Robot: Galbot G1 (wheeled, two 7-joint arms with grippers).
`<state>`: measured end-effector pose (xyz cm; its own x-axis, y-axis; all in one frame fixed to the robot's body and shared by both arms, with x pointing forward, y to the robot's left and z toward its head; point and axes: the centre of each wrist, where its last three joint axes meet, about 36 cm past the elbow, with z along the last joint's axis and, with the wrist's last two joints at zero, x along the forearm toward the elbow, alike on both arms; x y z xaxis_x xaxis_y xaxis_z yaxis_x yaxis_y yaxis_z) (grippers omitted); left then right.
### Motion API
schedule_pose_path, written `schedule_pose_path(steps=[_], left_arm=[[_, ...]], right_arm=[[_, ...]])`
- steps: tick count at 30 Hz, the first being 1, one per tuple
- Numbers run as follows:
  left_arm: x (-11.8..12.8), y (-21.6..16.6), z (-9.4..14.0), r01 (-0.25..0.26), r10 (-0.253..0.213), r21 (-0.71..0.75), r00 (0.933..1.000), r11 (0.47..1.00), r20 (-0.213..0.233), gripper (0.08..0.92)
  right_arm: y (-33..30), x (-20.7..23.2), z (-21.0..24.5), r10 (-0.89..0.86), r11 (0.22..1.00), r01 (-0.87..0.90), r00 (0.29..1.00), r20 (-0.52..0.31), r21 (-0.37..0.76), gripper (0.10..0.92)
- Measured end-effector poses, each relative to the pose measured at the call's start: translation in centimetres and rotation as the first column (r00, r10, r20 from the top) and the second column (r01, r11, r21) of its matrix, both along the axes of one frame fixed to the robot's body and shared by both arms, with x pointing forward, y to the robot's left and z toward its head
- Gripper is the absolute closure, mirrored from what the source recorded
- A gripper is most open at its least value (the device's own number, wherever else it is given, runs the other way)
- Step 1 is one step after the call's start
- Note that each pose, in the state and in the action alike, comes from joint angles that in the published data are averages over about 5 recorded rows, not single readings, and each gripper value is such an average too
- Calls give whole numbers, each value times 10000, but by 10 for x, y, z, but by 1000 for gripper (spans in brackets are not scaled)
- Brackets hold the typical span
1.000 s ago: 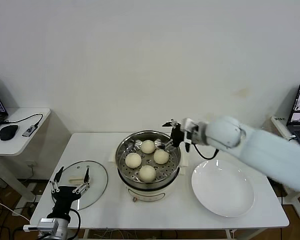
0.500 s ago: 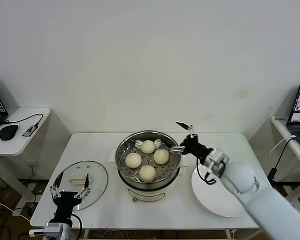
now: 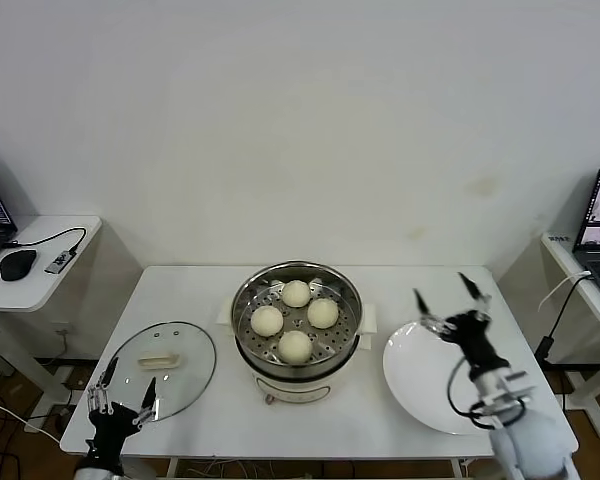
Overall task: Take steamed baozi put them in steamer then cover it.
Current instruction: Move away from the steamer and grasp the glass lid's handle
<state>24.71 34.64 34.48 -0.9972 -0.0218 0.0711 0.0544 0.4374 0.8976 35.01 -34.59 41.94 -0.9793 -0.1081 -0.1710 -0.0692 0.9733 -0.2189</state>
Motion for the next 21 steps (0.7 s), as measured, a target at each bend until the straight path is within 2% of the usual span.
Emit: schedule_pose_path(steps=[4,9,15,21], left_arm=[[5,14,-11,485,-455,1816,9988,9822,-205,177],[19,31,-25,1070,-902,3425,9938,9334,-647,177],[40,46,-37,1576,-1217,4410,9866,8835,-1089,177],[63,60,-43,1829,-1356,4977,9822,8479,-1300,177]], right_arm=[[-20,-18,-5,-1180,9930,1181,9930,-79,80,200],[-33,-36,-11,-2216,9749,2219,9750,-173,198,200],[-42,-52,-18,-2995,9536,3002,9536,-297,237,200],[-47,-62,-21,-3489,9364,3498,9366,-330,270,200]])
